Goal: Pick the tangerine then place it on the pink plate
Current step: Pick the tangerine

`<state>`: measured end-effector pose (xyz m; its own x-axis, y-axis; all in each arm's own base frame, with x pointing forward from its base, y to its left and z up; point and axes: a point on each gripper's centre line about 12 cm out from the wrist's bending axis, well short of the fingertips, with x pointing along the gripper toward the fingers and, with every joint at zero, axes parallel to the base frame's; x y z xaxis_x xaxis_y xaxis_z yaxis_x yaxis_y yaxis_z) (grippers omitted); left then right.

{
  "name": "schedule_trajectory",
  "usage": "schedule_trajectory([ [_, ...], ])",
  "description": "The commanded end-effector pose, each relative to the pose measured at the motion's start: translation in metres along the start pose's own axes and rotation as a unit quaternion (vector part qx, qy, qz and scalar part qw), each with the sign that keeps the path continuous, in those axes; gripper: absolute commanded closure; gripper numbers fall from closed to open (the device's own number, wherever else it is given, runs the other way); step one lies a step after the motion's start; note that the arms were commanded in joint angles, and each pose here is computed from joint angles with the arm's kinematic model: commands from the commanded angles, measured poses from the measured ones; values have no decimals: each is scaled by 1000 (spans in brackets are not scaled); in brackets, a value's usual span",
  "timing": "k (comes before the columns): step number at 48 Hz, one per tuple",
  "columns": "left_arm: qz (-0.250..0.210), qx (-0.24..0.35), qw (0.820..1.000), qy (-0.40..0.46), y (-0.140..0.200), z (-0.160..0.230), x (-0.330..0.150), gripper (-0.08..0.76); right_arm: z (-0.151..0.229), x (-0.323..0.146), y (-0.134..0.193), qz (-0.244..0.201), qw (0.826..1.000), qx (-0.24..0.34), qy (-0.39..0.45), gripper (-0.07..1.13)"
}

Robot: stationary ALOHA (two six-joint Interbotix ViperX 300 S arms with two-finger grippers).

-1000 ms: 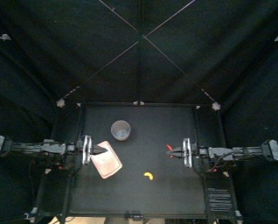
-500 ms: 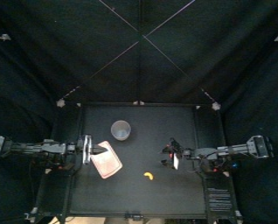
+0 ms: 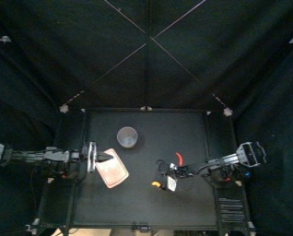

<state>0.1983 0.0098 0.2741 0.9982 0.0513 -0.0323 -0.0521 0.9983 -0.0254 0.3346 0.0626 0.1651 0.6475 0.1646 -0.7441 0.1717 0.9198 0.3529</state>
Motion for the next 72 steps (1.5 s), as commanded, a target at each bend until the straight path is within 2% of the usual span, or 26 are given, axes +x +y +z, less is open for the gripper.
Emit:
schedule_trajectory([
  [1, 1, 0, 1000, -8, 0, 6, 2, 561, 5, 9, 4, -19, 998, -16, 62, 30],
  [6, 1, -2, 1000, -8, 0, 6, 2, 561, 6, 26, 3, -33, 995, -16, 92, 30],
  [16, 0, -2, 1000, -8, 0, 6, 2, 561, 12, 46, 4, -50, 993, -36, 98, 32],
  [30, -2, -2, 1000, -7, -1, 4, 1, 561, 7, 60, 1, -68, 992, -28, 107, 34],
  [49, -14, -5, 1000, -6, -6, 4, 1, 562, 0, 77, 7, -71, 989, -36, 125, 39],
  [72, -14, -5, 1000, -6, -6, 4, 1, 561, -4, 76, 7, -76, 986, -39, 140, 43],
])
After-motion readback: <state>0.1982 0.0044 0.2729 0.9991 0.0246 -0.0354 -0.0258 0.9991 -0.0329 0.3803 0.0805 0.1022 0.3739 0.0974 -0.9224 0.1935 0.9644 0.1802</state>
